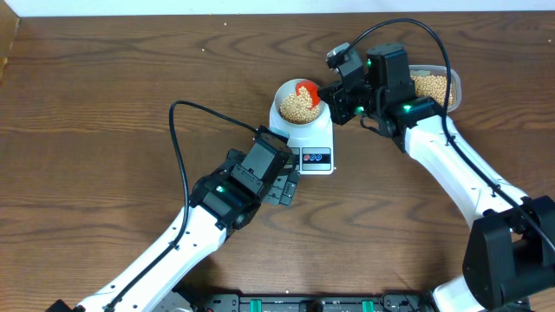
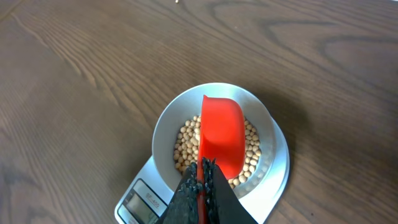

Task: Scoop item into bowl and weigh 50g on scale
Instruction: 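Tip the scoop to pour soybeans into the bowl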

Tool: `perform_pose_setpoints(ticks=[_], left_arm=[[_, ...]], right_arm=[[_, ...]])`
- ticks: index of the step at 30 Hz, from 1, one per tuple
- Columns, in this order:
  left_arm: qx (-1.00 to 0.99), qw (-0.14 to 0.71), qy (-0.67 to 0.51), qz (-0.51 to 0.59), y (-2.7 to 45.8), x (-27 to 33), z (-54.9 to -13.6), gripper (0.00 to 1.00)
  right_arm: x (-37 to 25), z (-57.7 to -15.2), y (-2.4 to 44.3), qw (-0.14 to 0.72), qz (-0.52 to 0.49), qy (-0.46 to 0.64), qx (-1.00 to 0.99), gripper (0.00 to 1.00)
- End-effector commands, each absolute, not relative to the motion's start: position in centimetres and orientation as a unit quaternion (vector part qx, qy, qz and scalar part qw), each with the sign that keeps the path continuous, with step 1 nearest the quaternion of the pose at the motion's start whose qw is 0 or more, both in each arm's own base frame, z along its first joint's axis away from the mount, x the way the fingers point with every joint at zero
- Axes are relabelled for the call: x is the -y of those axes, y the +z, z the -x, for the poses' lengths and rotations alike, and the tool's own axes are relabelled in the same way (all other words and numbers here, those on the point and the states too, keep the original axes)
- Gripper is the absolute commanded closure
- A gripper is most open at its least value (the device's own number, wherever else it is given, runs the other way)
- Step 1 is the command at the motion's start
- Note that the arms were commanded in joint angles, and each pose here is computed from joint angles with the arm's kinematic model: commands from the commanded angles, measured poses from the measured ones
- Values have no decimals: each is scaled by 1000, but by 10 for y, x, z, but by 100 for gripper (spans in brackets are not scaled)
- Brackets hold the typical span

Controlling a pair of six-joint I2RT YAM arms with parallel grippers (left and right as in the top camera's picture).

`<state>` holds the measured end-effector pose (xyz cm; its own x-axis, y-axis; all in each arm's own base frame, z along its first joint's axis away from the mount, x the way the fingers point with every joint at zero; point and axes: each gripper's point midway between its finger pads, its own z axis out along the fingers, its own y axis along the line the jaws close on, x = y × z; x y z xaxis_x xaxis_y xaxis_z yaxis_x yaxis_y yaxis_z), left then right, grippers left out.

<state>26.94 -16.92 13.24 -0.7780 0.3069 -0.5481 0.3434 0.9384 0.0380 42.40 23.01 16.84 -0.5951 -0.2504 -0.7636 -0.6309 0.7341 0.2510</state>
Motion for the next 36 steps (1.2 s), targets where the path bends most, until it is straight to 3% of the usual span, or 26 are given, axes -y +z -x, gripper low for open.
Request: perform_pose_setpoints(ticks=[1, 22, 36], left_arm=[[-942, 290, -26, -167, 134, 167, -271, 2], [-942, 290, -26, -167, 134, 167, -271, 2], [-942, 290, -26, -167, 134, 167, -271, 2]], right_arm=[[-232, -424, 176, 384, 280, 245, -845, 99], [-233, -424, 176, 388, 295, 238, -840, 99], [-233, -422, 175, 402, 359, 210, -816, 99]])
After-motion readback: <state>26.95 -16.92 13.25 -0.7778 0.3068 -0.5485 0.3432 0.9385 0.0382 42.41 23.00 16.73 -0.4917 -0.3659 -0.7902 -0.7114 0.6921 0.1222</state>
